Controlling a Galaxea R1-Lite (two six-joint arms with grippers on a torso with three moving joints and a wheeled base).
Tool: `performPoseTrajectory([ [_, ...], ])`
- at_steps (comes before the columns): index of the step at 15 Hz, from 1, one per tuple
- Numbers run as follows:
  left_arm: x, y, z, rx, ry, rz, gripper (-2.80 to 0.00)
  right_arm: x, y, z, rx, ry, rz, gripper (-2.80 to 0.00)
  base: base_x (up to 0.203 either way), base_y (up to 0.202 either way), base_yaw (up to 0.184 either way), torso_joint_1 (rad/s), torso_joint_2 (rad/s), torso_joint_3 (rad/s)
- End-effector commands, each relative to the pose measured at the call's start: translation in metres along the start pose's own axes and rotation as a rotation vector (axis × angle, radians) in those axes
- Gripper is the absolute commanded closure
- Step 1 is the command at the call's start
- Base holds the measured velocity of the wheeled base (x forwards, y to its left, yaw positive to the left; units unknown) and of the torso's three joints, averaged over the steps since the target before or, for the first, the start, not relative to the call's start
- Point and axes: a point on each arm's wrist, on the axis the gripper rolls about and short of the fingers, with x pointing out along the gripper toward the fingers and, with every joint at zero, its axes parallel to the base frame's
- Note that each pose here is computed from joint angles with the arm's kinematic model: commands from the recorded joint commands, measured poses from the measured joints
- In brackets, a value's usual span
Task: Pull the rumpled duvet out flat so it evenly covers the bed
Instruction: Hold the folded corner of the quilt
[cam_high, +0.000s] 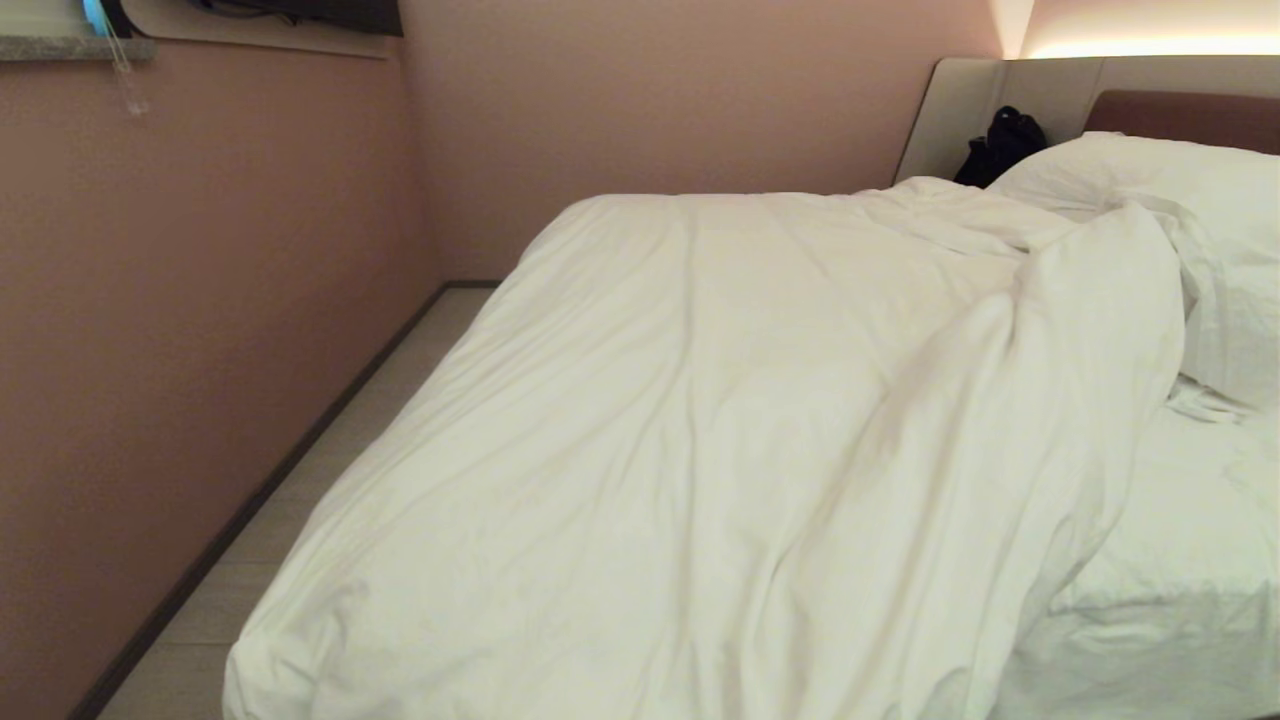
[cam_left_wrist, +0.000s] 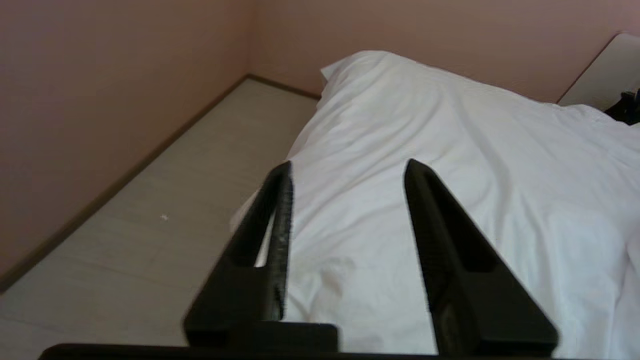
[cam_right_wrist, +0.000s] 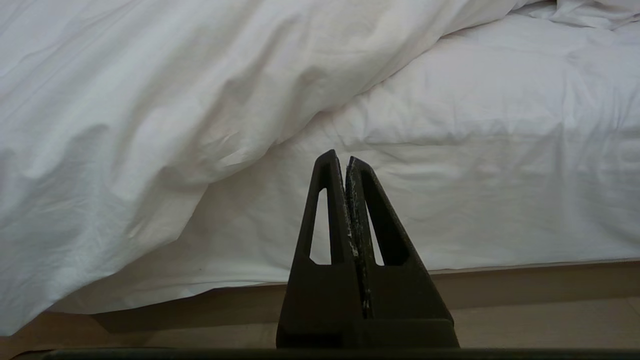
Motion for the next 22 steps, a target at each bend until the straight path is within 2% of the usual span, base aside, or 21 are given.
performPoseTrajectory([
  [1,0.0,0.001,0.0,0.046,0.02,-0.006,0.0,0.0,0.0,0.0,0.0,-0.001,0.0,0.0,0.0,0.0,0.0,0.0,0.0,0.0],
  [3,0.002,0.006,-0.008,0.112,0.106,-0.025,0.0,0.0,0.0,0.0,0.0,-0.001,0.0,0.0,0.0,0.0,0.0,0.0,0.0,0.0],
  [4,0.0,0.009,-0.013,0.139,0.141,0.001,0.0,0.0,0.0,0.0,0.0,-0.001,0.0,0.0,0.0,0.0,0.0,0.0,0.0,0.0],
  [6,0.002,0.013,-0.021,0.156,0.165,0.077,0.0,0.0,0.0,0.0,0.0,-0.001,0.0,0.0,0.0,0.0,0.0,0.0,0.0,0.0],
  [7,0.002,0.013,-0.022,0.158,0.168,0.08,0.0,0.0,0.0,0.0,0.0,-0.001,0.0,0.0,0.0,0.0,0.0,0.0,0.0,0.0],
  [11,0.003,0.017,-0.025,0.207,0.194,0.013,0.0,0.0,0.0,0.0,0.0,-0.001,0.0,0.0,0.0,0.0,0.0,0.0,0.0,0.0],
  [14,-0.009,0.021,-0.033,0.21,0.157,-0.028,0.0,0.0,0.0,0.0,0.0,-0.001,0.0,0.0,0.0,0.0,0.0,0.0,0.0,0.0],
  [19,-0.029,0.03,-0.054,0.273,0.089,-0.122,0.0,0.0,0.0,0.0,0.0,-0.001,0.0,0.0,0.0,0.0,0.0,0.0,0.0,0.0],
  [22,-0.036,0.032,-0.065,0.277,0.061,-0.178,0.0,0.0,0.0,0.0,0.0,-0.001,0.0,0.0,0.0,0.0,0.0,0.0,0.0,0.0],
])
